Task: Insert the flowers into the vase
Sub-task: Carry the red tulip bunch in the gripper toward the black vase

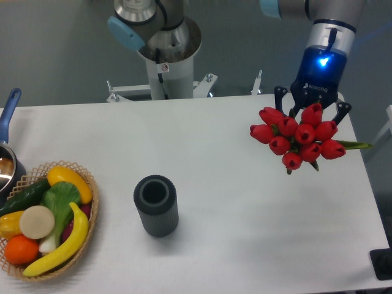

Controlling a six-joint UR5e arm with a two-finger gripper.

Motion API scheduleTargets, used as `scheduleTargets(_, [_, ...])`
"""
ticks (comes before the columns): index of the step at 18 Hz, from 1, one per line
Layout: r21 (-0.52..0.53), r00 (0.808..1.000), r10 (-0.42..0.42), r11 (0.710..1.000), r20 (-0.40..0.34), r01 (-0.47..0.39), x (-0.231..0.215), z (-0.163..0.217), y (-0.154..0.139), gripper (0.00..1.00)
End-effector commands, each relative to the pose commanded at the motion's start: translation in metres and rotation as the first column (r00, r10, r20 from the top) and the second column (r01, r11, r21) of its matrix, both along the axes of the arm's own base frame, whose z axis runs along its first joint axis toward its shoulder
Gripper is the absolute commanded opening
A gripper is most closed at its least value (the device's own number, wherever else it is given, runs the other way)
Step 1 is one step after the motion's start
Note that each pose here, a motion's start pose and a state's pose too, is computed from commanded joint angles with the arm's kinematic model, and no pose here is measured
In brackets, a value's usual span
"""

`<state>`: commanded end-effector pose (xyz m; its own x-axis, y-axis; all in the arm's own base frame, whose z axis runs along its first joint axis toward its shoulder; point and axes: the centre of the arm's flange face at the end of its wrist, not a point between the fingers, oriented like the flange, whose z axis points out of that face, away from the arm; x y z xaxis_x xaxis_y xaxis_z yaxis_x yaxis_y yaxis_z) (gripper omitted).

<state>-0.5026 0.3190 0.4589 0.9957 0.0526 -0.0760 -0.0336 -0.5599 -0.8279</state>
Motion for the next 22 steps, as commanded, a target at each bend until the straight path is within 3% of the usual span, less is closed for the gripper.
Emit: scheduleTargets(22, [0.039, 0.999, -0.041, 0.998, -0.005, 0.041, 0.005, 0.003, 0.015, 0.48])
